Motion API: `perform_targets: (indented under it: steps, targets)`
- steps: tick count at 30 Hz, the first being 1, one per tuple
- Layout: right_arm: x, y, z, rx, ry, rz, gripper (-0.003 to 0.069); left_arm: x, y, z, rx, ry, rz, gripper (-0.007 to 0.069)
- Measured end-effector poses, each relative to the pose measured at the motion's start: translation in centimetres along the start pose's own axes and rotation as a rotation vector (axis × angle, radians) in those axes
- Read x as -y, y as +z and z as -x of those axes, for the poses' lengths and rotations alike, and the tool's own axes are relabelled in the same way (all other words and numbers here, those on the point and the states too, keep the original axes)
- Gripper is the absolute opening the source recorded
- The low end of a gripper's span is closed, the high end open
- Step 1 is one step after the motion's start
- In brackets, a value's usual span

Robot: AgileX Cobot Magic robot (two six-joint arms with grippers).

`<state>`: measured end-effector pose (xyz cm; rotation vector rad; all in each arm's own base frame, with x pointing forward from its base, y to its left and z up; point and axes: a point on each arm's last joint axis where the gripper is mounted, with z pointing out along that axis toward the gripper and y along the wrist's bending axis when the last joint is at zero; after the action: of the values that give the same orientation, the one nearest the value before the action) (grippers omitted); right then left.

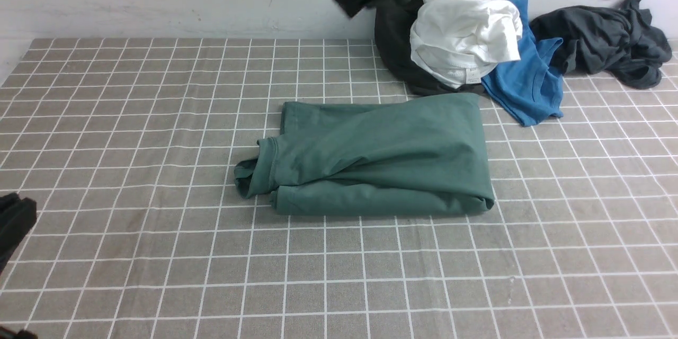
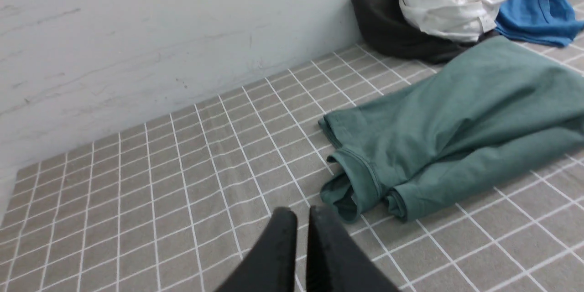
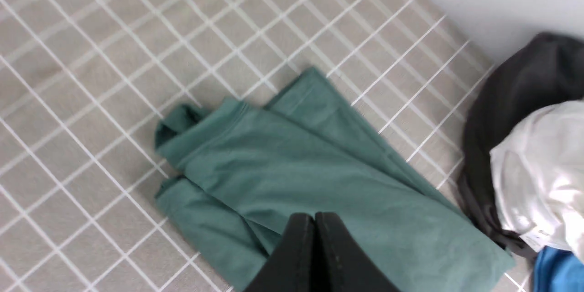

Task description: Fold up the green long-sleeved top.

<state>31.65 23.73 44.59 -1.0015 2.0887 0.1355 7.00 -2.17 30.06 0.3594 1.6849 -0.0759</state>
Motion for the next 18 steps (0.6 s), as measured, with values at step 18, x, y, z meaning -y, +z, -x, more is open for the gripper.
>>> perform_targets:
  steps: [18]
  targets:
    - [-5.6, -9.1, -20.4, 0.110, 0.136, 0.047, -0.0013, 0.3, -2.1, -3.0, 0.199, -0.002, 0.094, 0.0022]
